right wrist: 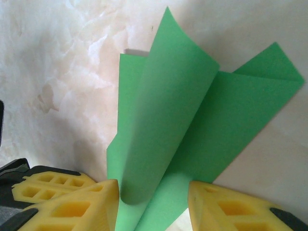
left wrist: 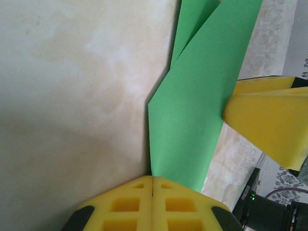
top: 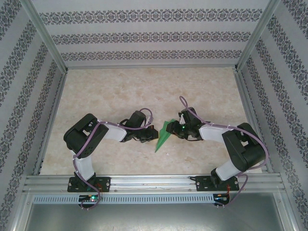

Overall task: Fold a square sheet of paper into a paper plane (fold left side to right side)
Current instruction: Fold the wing for the fifth time at the center of the table.

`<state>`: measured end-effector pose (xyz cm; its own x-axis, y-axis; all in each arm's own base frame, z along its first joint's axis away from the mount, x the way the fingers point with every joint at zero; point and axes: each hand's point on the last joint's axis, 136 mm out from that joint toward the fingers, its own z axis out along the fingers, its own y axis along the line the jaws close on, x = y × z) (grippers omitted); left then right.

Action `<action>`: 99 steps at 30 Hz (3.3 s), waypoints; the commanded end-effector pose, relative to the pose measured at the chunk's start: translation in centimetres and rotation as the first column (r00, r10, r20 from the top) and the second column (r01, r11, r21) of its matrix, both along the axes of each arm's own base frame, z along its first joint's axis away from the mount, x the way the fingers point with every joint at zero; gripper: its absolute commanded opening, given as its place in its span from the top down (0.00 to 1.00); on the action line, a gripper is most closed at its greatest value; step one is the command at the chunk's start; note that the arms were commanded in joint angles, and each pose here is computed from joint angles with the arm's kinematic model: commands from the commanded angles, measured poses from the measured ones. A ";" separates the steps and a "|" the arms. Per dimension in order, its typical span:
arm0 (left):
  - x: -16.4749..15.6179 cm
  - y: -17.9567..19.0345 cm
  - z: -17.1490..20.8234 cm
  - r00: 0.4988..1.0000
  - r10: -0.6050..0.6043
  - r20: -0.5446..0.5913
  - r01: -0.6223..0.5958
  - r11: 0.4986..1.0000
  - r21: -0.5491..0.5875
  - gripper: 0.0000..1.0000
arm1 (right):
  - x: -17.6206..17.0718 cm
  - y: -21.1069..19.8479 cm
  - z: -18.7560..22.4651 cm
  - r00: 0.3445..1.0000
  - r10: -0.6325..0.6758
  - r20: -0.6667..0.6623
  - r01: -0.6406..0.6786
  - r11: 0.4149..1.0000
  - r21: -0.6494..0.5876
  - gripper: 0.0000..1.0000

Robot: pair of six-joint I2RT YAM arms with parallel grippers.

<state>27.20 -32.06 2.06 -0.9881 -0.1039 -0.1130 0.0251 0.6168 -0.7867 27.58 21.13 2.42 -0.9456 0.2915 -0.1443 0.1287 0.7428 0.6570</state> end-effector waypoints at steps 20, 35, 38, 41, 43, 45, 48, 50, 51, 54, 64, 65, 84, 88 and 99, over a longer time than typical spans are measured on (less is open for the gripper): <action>0.6 0.5 1.9 0.993 -0.009 0.117 0.003 0.998 0.057 0.99 | 2.1 2.5 0.1 0.990 0.118 0.080 -0.118 0.993 -0.004 0.58; 0.1 -0.4 1.0 0.994 -0.063 0.089 0.055 0.995 0.086 0.99 | 1.8 1.7 -0.6 0.991 0.116 0.069 -0.113 0.993 -0.046 0.59; 0.2 -0.5 0.5 0.995 -0.066 0.079 0.058 0.994 0.094 0.99 | 1.7 1.6 -0.8 0.991 0.115 0.065 -0.112 0.992 -0.049 0.59; 0.1 -0.2 -0.2 0.996 -0.061 0.070 0.053 0.992 0.115 0.99 | 1.6 1.5 -0.9 0.991 0.117 0.062 -0.114 0.992 -0.053 0.59; 0.1 -0.1 -0.5 0.996 -0.059 0.065 0.050 0.991 0.125 0.99 | 1.5 1.4 -0.9 0.991 0.117 0.059 -0.113 0.992 -0.056 0.59; 0.1 0.1 -0.9 0.997 -0.056 0.058 0.048 0.990 0.134 0.99 | 1.4 1.4 -0.9 0.992 0.116 0.056 -0.112 0.992 -0.056 0.59; -0.1 0.2 -1.4 0.997 -0.057 0.045 0.050 0.988 0.143 0.99 | 1.3 1.2 -0.8 0.992 0.111 0.056 -0.108 0.993 -0.054 0.59; -0.3 0.4 -1.9 0.998 -0.052 0.031 0.046 0.986 0.159 0.99 | 1.2 1.1 -0.5 0.993 0.106 0.055 -0.104 0.993 -0.047 0.59; -0.3 0.6 -2.2 0.998 -0.048 0.027 0.043 0.985 0.169 0.99 | 1.2 1.0 -0.4 0.993 0.101 0.055 -0.099 0.994 -0.041 0.60; -0.5 1.3 -3.1 0.999 -0.035 0.011 0.032 0.979 0.202 0.99 | 1.0 0.9 0.2 0.994 0.090 0.057 -0.090 0.996 -0.009 0.60; -0.9 2.5 -5.1 1.000 -0.011 -0.021 0.016 0.961 0.275 1.00 | 0.9 0.7 1.2 0.995 0.069 0.066 -0.072 0.996 0.044 0.64; -0.9 2.6 -5.3 1.000 -0.008 -0.025 0.015 0.960 0.278 1.00 | 0.9 0.7 1.2 0.995 0.069 0.068 -0.072 0.996 0.045 0.64; -1.0 3.0 -5.4 1.000 -0.009 -0.022 0.015 0.954 0.298 1.00 | 1.7 2.1 3.6 0.986 0.106 0.126 -0.113 0.993 0.047 0.78; -1.1 3.2 -5.5 1.000 -0.008 -0.023 0.015 0.951 0.310 1.00 | 2.3 2.6 2.9 0.986 0.113 0.119 -0.117 0.993 0.028 0.78; -1.1 3.7 -5.8 0.999 0.005 -0.032 0.006 0.942 0.337 1.00 | 1.8 1.9 0.3 0.991 0.115 0.067 -0.113 0.993 -0.033 0.79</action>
<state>27.71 -31.89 1.71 -0.9839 -0.0582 -0.1691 0.0797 0.7035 -0.7062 29.43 22.96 3.17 -0.9597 0.1969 -0.2007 0.0152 0.7490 0.6624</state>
